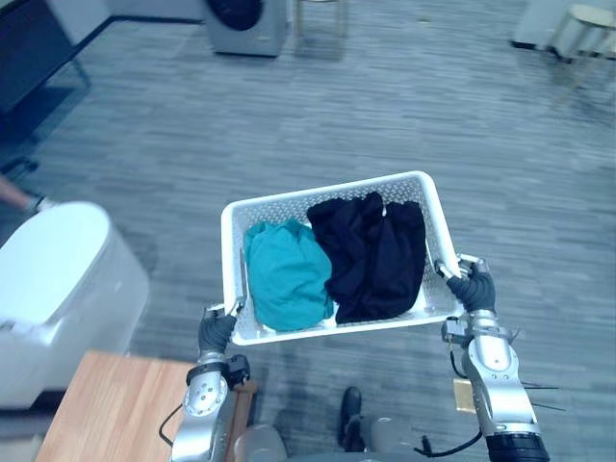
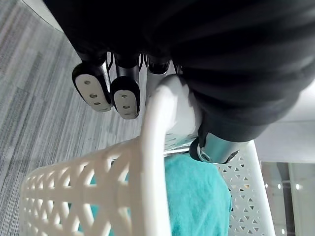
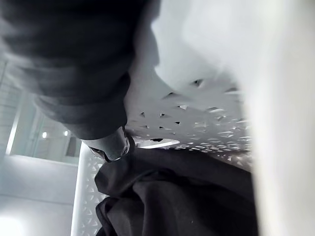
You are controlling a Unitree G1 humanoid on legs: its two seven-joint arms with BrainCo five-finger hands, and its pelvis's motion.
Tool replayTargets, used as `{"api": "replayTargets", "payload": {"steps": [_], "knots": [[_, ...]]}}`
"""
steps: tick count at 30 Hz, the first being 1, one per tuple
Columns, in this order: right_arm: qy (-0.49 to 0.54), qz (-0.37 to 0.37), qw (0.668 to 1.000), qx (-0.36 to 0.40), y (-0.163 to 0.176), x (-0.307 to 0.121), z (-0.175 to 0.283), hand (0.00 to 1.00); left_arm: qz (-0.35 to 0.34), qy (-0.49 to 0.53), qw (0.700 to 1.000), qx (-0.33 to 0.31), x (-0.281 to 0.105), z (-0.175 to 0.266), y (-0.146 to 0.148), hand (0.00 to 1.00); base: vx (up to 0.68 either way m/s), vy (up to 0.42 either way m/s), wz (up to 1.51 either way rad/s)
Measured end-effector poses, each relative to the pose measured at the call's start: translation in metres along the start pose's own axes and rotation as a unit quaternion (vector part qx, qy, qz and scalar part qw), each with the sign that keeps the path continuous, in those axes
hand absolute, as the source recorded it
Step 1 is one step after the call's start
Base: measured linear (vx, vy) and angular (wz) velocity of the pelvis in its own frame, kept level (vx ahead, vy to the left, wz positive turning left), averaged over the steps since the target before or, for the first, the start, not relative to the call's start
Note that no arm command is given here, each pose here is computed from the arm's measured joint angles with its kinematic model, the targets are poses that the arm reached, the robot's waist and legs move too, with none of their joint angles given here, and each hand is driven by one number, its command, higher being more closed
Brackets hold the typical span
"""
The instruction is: Pick up the laundry basket with both hands and put the clothes into the washing machine.
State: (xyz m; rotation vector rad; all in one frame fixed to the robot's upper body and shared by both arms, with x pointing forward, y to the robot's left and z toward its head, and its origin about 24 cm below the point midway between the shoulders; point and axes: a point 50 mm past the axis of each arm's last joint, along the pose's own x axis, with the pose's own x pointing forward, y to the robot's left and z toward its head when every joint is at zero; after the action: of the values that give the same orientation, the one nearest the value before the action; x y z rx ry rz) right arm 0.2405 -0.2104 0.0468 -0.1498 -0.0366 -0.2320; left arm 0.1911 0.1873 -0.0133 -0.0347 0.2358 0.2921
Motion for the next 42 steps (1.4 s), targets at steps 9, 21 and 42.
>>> {"api": "replayTargets", "payload": {"steps": [9, 21, 42], "knots": [[0.007, 0.035, 0.999, 0.002, 0.018, 0.001, -0.001, 1.00, 0.040, -0.003, 0.999, -0.016, -0.007, 0.001, 0.016, 1.00, 0.33, 0.166, -0.49], [0.064, 0.002, 0.998, 0.008, 0.010, -0.012, -0.028, 1.00, 0.015, 0.017, 1.000, 0.010, -0.011, -0.007, 0.013, 1.00, 0.51, 0.083, 0.28], [0.028, -0.007, 0.999, -0.018, -0.009, -0.014, -0.012, 1.00, -0.010, 0.008, 1.000, -0.001, -0.017, -0.005, -0.005, 1.00, 0.64, -0.099, -0.19]]}}
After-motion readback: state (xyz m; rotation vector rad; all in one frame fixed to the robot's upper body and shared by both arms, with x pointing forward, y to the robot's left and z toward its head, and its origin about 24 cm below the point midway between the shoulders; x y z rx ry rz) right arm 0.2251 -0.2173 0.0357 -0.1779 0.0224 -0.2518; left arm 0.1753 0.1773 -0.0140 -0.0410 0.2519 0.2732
